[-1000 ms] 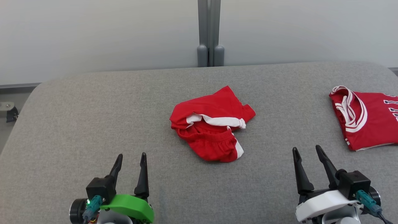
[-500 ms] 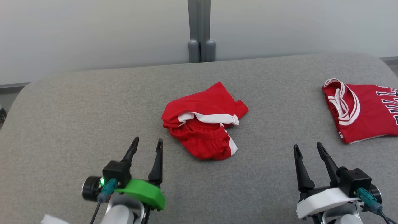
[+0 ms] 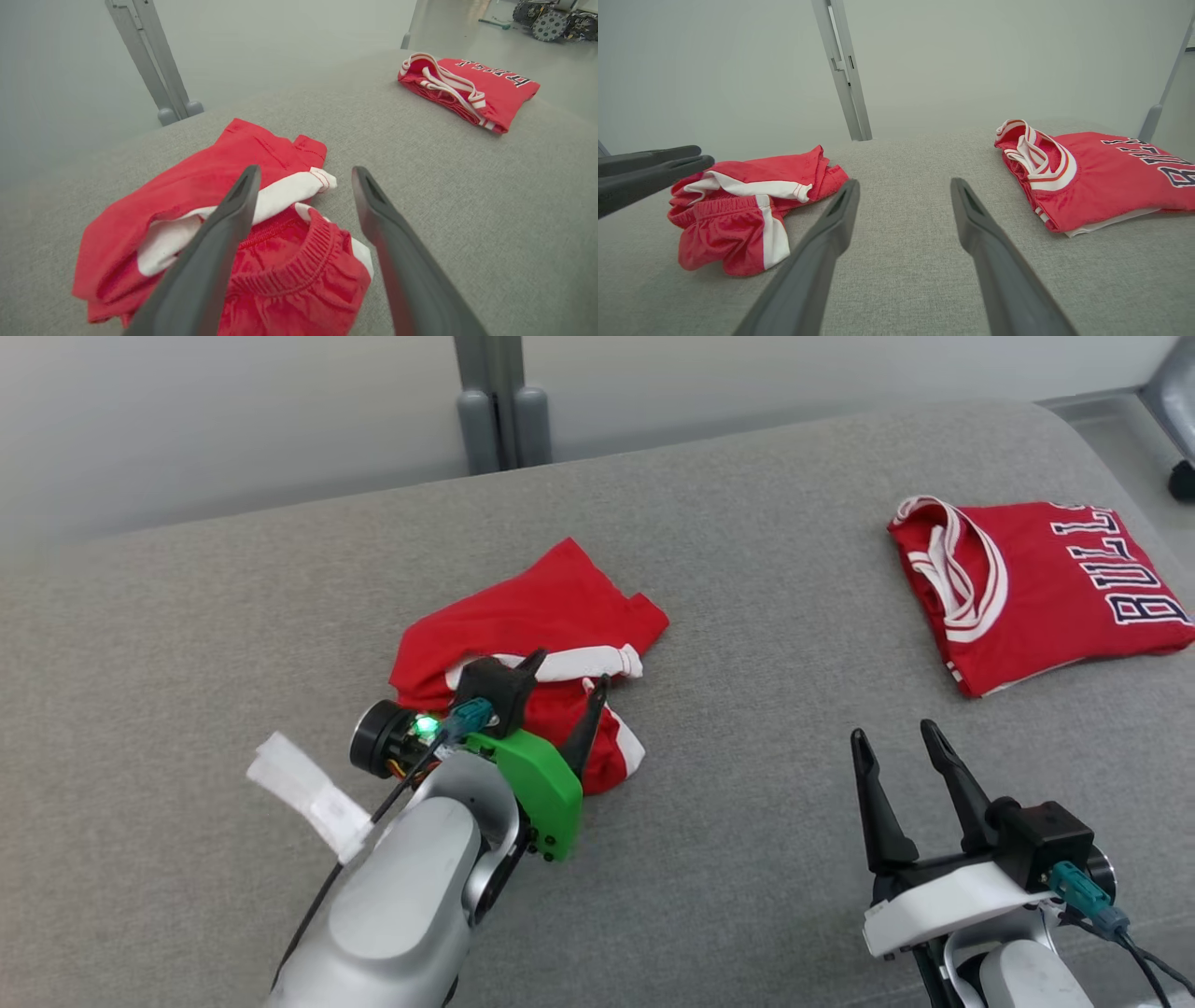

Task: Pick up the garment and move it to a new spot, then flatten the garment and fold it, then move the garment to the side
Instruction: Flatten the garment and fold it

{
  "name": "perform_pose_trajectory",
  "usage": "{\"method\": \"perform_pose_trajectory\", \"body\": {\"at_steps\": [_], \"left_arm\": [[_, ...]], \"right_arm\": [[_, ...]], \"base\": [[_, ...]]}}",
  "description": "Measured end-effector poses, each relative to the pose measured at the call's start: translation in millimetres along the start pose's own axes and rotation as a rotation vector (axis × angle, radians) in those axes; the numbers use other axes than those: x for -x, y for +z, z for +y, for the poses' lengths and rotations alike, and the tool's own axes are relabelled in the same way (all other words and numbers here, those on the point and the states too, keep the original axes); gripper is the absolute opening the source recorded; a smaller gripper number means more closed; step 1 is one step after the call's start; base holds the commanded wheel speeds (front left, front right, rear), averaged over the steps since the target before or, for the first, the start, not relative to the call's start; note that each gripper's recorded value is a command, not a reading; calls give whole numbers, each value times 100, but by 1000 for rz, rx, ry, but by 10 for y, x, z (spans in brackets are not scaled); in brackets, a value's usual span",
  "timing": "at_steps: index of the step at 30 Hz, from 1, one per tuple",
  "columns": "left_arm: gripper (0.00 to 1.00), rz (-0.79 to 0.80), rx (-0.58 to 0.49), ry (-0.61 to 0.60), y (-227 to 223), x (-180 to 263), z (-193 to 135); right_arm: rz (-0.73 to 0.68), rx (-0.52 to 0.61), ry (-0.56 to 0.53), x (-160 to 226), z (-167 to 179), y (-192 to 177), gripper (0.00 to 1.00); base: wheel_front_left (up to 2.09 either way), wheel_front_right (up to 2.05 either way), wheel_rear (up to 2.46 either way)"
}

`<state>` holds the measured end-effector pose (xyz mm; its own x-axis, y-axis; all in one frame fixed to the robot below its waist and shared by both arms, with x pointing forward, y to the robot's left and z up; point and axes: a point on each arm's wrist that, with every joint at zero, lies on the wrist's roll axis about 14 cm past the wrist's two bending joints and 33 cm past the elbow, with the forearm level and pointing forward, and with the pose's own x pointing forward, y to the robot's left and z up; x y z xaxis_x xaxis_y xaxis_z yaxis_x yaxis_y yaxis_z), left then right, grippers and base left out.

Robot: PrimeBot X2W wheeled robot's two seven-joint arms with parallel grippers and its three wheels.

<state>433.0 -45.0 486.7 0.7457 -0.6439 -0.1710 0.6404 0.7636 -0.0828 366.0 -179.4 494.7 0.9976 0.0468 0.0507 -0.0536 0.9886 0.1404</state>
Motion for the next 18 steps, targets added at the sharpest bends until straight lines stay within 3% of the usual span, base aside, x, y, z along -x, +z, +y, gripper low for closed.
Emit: {"method": "perform_pose_trajectory", "body": {"at_steps": [9, 11, 12, 13, 18], "left_arm": [[100, 351, 3, -35, -743, -224, -137], [44, 385, -1, -35, -832, -239, -144], [7, 389, 4, -37, -845, -246, -152], [0, 391, 3, -38, -853, -250, -160], [0, 226, 15, -57, -518, -316, -216]], "right_arm": [[43, 6, -97, 109, -297, -115, 100], [51, 7, -109, 124, -335, -138, 100], [54, 8, -113, 128, -345, -145, 100], [55, 8, -114, 127, -350, -149, 100], [51, 4, -92, 86, -286, -145, 100]], "base": [[0, 0, 0], [0, 0, 0], [0, 0, 0], [0, 0, 0], [0, 0, 0]]}}
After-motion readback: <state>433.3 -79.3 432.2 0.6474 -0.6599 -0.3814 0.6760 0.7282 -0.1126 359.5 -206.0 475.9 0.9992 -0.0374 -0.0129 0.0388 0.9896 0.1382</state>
